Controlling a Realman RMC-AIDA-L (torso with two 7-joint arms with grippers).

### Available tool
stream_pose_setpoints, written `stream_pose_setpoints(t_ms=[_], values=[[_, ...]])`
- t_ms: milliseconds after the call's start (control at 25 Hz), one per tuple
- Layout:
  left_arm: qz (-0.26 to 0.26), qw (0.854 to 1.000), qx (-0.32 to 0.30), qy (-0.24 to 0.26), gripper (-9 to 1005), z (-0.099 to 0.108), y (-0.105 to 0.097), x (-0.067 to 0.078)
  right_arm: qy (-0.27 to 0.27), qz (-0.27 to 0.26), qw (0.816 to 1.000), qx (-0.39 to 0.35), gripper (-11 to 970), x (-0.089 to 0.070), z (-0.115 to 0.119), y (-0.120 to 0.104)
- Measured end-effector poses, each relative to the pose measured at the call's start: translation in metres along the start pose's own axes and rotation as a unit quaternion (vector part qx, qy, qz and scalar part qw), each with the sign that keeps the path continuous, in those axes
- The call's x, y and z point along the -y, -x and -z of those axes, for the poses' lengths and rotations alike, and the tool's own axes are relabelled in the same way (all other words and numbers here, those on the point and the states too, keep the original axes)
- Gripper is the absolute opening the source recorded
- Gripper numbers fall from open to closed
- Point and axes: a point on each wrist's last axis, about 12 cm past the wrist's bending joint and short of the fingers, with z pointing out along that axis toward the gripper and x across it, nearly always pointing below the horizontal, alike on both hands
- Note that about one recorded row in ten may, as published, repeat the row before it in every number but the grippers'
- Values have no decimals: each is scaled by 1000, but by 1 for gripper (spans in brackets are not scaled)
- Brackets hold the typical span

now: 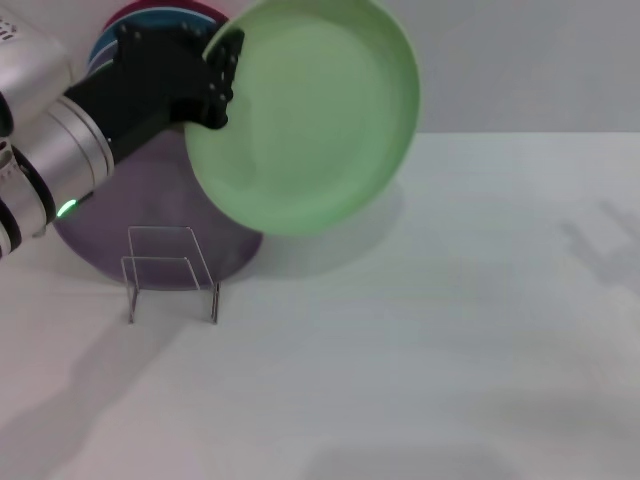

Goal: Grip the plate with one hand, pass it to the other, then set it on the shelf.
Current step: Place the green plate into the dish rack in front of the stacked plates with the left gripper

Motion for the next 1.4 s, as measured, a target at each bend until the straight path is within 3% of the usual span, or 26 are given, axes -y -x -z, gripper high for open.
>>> stream_pose_setpoints(t_ms=[280,320,480,560,640,680,760,800,840,960,1000,1040,1080,1160,1240,1280,1400], values=[[-79,995,59,2,78,-3,21,12,-19,-14,1000,-2,762,3,4,-7],[-133,987,84,-6,78,-7,33,25,-19,-15,1000,-3,762,4,3,-8],[-185,979,90,8,78,-11,39,36,-19,-18,1000,-3,762,4,4,-8],[-258,962,72,60,78,-20,43,47,-20,-20,1000,-4,762,3,5,-9],[-258,962,72,60,78,-20,43,47,-19,-22,1000,-5,762,3,5,-10],[-277,955,62,88,78,-22,45,49,-19,-24,1000,-5,762,3,6,-10],[-324,928,47,179,78,-26,45,56,-20,-28,999,-6,762,2,7,-10],[-324,928,47,179,78,-26,45,56,-20,-29,999,-6,762,2,7,-10],[-354,904,71,229,77,-25,46,63,-20,-32,999,-5,762,2,7,-10],[-354,904,71,229,77,-25,46,63,-17,-35,999,-2,762,2,7,-9],[-338,888,153,271,77,-11,46,72,-16,-36,999,-2,762,2,7,-9],[-279,902,190,268,77,0,41,68,-16,-36,999,-2,762,2,7,-9],[-279,902,190,268,77,0,41,68,-16,-36,999,-3,762,2,8,-9],[-174,925,243,236,78,23,20,47,-15,-37,999,-4,762,1,7,-9],[-156,930,268,196,79,36,-1,33,-14,-38,999,-6,762,1,7,-10],[-156,930,268,196,80,36,-1,33,-13,-39,999,-6,762,1,6,-11],[-152,929,306,146,82,58,-36,13,-9,-41,999,-7,762,1,4,-12]])
